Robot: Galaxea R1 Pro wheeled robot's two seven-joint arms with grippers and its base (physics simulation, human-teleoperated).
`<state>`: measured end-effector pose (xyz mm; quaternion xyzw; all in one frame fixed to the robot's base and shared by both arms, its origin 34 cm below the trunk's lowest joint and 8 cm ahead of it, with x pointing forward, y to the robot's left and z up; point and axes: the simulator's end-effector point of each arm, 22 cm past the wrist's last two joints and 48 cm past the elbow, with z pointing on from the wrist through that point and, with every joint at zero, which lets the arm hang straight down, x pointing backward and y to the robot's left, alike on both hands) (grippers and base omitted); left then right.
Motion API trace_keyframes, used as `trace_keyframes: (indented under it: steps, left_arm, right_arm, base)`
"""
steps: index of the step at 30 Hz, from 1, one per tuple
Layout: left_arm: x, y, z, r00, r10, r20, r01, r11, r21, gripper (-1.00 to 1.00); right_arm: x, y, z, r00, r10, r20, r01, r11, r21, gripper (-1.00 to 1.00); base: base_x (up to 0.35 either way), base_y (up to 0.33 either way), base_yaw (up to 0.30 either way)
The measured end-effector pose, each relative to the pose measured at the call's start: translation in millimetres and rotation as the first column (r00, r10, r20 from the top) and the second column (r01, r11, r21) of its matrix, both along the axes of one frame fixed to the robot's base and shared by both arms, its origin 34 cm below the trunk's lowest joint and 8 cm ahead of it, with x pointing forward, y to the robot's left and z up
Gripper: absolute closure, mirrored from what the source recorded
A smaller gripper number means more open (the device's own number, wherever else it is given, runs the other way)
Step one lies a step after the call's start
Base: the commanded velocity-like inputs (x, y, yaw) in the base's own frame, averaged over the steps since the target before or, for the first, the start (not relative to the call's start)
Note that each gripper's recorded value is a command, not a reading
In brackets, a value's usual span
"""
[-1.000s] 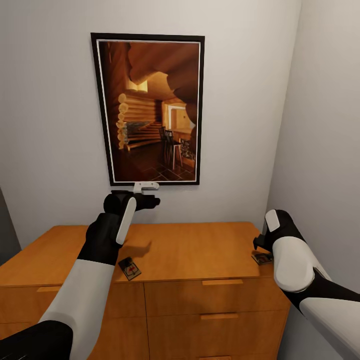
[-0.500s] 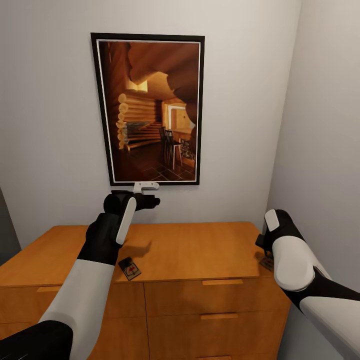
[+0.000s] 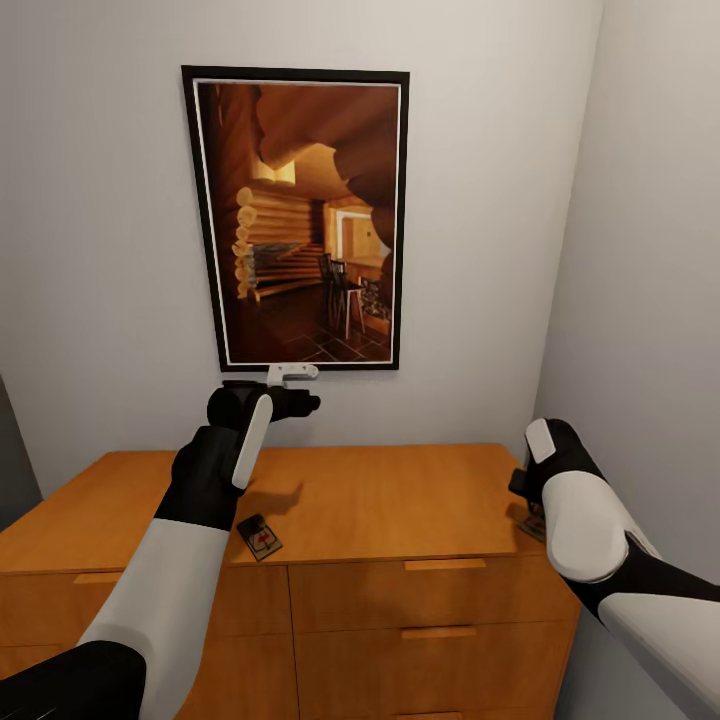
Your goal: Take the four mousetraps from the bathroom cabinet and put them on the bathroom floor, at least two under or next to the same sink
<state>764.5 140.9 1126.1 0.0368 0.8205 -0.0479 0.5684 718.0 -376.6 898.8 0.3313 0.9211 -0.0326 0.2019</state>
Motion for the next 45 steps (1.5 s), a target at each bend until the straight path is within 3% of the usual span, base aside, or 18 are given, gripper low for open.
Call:
trace_keyframes:
  steps: [4,5,8,11,14,19,26,30,36,45]
  left_arm:
    - [-0.1,0.2,0.8,1.000,0.000,0.002,0.000,1.000,0.001,-1.00]
    - [0.1,0.2,0.7,1.000,0.000,0.002,0.000,1.000,0.001,-1.00]
    - [0.0,-0.2,0.8,1.000,-0.001,0.002,0.001,1.000,-0.001,-1.00]
    - [0.0,-0.3,0.8,1.000,-0.001,0.002,0.001,1.000,-0.001,-1.00]
    - [0.0,-0.3,0.9,1.000,-0.001,0.002,0.001,1.000,-0.002,-1.00]
    - [0.0,-0.3,0.7,1.000,-0.002,0.002,0.002,1.000,-0.002,-1.00]
    - [0.3,0.0,0.0,1.000,-0.002,0.000,0.002,1.000,-0.002,-1.00]
    - [0.5,0.2,-0.9,1.000,-0.001,-0.002,0.001,1.000,-0.001,-1.00]
    - [0.5,0.4,-1.0,1.000,-0.001,-0.002,0.001,1.000,-0.001,-1.00]
    - [0.5,0.2,-1.1,1.000,-0.001,-0.003,0.001,1.000,-0.001,-1.00]
  right_arm:
    - [0.7,-1.8,-1.1,1.000,0.010,0.009,-0.010,0.999,-0.035,1.00]
    - [2.1,-12.8,10.8,1.000,0.025,0.008,-0.024,0.993,-0.117,1.00]
    - [15.3,-15.0,44.2,0.997,0.063,0.053,-0.049,0.972,-0.230,1.00]
    - [25.6,-18.8,80.3,0.991,0.084,0.108,-0.046,0.946,-0.321,1.00]
    - [30.9,-18.2,105.7,0.983,0.088,0.161,-0.026,0.934,-0.356,1.00]
    - [35.9,-8.7,134.2,0.969,0.095,0.228,-0.003,0.927,-0.374,1.00]
    - [38.1,-4.3,143.6,0.964,0.108,0.243,-0.004,0.920,-0.391,1.00]
    - [42.8,6.5,152.4,0.958,0.145,0.246,-0.028,0.905,-0.425,1.00]
    - [49.1,42.1,153.3,0.948,0.196,0.251,-0.077,0.905,-0.418,1.00]
    - [52.2,50.0,150.7,0.943,0.218,0.252,-0.101,0.907,-0.408,1.00]
  base:
    - [0.000,0.000,0.000]
    - [0.000,0.000,0.000]
    - [0.000,0.000,0.000]
    - [0.000,0.000,0.000]
    - [0.000,0.000,0.000]
    - [0.000,0.000,0.000]
    - [0.000,0.000,0.000]
    - [0.000,0.000,0.000]
    - [0.000,0.000,0.000]
    - [0.000,0.000,0.000]
